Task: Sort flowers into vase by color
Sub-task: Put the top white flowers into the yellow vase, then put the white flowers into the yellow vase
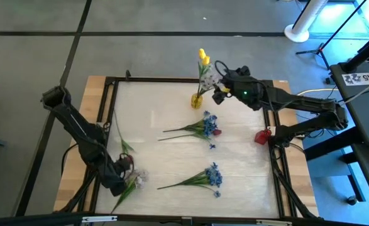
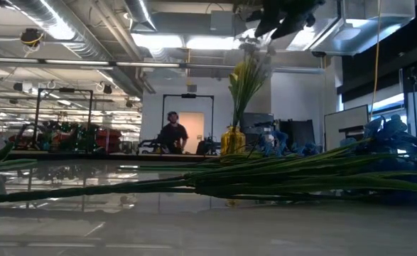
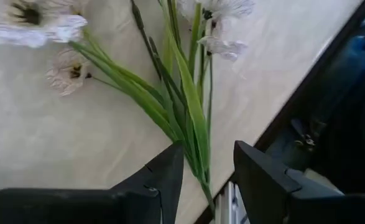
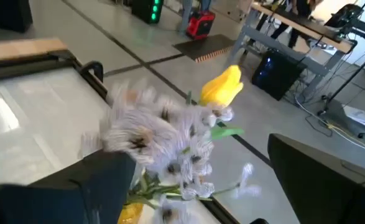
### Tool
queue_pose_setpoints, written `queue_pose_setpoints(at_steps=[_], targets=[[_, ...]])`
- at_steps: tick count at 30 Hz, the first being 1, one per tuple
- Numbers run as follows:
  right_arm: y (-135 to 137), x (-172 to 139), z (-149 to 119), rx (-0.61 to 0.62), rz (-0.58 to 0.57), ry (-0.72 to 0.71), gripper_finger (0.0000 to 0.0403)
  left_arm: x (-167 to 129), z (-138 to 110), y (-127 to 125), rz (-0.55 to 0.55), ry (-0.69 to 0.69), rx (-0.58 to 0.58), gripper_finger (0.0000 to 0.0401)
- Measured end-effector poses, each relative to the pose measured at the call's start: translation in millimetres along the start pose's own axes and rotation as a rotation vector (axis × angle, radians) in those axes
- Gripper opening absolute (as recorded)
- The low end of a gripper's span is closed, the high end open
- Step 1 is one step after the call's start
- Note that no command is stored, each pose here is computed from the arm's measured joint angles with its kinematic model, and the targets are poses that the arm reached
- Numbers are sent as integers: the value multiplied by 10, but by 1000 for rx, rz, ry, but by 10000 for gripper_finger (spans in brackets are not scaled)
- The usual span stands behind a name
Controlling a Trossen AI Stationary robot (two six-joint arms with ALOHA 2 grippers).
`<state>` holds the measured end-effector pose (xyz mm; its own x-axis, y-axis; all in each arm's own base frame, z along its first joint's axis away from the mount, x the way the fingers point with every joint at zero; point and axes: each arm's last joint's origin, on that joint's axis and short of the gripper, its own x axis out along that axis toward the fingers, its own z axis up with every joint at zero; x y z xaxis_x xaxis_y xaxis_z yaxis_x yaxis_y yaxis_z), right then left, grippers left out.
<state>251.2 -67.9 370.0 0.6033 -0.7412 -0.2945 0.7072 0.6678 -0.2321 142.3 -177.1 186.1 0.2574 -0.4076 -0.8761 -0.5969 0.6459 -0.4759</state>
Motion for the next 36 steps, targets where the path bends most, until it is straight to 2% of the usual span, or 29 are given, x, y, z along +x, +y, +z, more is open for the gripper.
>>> queue_pose_setpoints(at_steps=[6, 13, 16, 19, 22, 26, 29, 33, 36], targets=[[-1, -18, 4, -1, 7, -3, 358, 240, -5, -38, 25, -2, 11, 137], [199, -165, 7, -28, 109, -25, 358, 503, 24, 12, 116, -44, 42, 134], [336, -291, 0, -53, 146, -39, 358, 627, 38, 15, 139, -39, 83, 115], [478, -458, -9, -81, 215, -61, 358, 684, 92, -62, 91, -87, 146, 73], [584, -655, -28, -111, 289, -79, 358, 621, 227, -178, 81, -208, 253, 19], [676, -871, -92, -157, 357, -71, 358, 368, 532, -346, 40, -331, 375, 11], [675, -1045, -136, -130, 310, -71, 358, 167, 803, -340, 49, -424, 467, 7], [511, -1328, -172, -97, 211, -108, 358, -132, 1126, -301, 61, -546, 580, 5], [367, -1412, -247, -50, 227, -65, 358, -326, 1369, -312, 30, -670, 687, 7]])
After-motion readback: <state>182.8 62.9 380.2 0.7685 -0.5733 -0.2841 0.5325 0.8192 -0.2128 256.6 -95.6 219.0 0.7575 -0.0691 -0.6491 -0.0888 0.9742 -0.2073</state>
